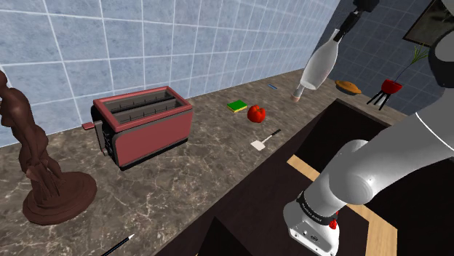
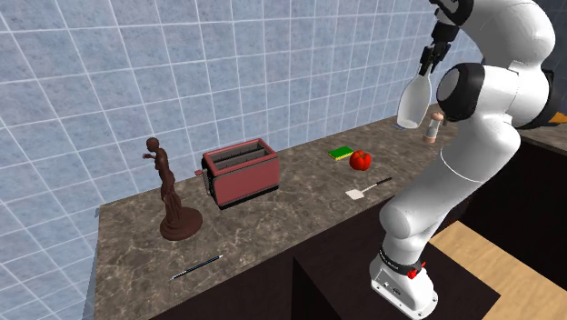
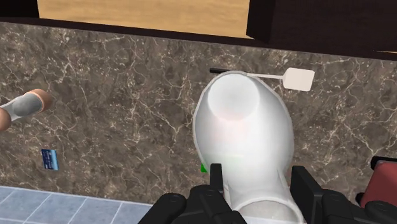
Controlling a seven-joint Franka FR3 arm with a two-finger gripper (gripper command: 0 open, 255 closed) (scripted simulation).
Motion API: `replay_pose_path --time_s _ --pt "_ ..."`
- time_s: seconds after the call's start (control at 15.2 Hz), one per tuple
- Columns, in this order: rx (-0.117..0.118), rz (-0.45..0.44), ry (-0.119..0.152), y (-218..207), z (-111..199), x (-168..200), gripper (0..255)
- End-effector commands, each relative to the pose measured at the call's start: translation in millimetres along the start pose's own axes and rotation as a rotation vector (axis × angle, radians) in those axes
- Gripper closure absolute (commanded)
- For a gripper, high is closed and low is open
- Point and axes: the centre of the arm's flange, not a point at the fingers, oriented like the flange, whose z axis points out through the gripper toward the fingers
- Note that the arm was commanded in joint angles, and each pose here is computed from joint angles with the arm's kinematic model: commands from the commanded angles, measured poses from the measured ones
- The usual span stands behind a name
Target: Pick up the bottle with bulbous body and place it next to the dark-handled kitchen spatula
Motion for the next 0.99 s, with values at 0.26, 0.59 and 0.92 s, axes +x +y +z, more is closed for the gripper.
replay_pose_path --time_s 0.26,0.59,0.92 --pt "-0.002 -0.003 0.001 76.0 -0.5 -10.4 255" --pt "-0.002 -0.003 0.001 141.4 -1.6 -19.1 255" --pt "-0.002 -0.003 0.001 152.7 19.1 -23.9 255"
